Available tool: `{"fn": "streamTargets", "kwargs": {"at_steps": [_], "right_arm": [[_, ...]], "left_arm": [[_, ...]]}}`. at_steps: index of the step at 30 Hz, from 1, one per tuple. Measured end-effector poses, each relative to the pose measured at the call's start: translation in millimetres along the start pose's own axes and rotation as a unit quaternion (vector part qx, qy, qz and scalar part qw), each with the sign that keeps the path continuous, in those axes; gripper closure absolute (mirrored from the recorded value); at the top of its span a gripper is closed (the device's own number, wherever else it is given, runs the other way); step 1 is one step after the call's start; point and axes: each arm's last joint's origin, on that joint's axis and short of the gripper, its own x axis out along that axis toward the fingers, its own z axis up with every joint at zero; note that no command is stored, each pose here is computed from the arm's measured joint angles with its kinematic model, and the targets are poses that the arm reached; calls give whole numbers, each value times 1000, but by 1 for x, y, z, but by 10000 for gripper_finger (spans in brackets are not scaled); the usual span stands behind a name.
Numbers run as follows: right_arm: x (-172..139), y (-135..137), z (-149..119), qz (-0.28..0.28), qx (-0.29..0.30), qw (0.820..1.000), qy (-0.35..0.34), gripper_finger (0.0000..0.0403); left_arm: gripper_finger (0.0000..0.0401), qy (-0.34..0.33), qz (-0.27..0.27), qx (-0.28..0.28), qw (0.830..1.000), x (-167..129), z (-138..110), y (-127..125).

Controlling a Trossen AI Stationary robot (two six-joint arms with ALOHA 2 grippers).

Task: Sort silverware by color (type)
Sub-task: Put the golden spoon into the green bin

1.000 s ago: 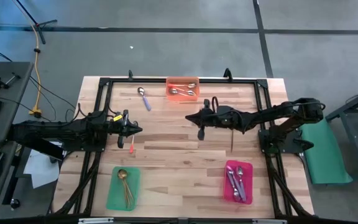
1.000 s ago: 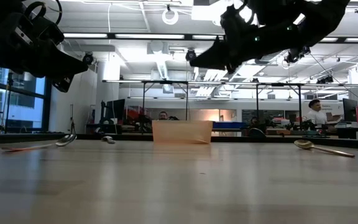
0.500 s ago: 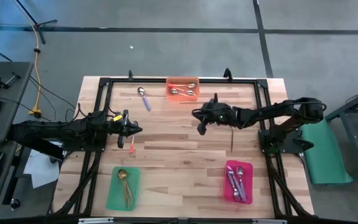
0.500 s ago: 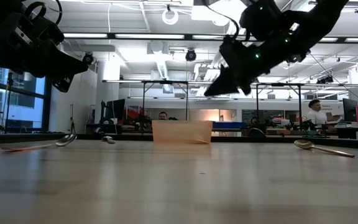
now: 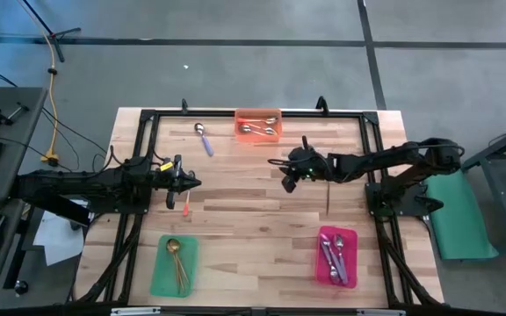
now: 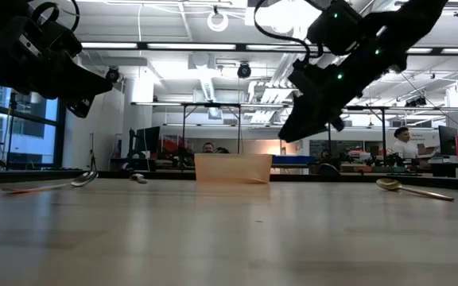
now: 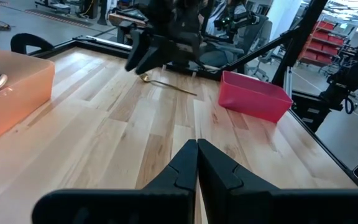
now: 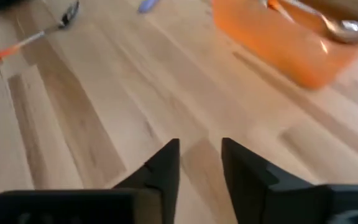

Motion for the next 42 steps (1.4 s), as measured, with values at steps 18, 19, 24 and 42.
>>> {"fn": "streamTargets", "kwargs": {"at_steps": [18, 19, 24, 42], "right_arm": [[-57, -27, -52, -245, 270, 883, 294, 250], [-55, -29, -58, -245, 278, 880, 295, 254], [-48, -40, -79, -239, 298, 881, 279, 272], [-43, -43, -84, -207, 214, 924, 239, 394]], "left_arm": [[398, -15, -3, 6, 1000, 0, 3, -1], [398, -15, -3, 3, 1000, 0, 3, -1], [398, -15, -3, 2, 1000, 0, 3, -1], [393, 4, -16, -52, 999, 2, 0, -4]]}}
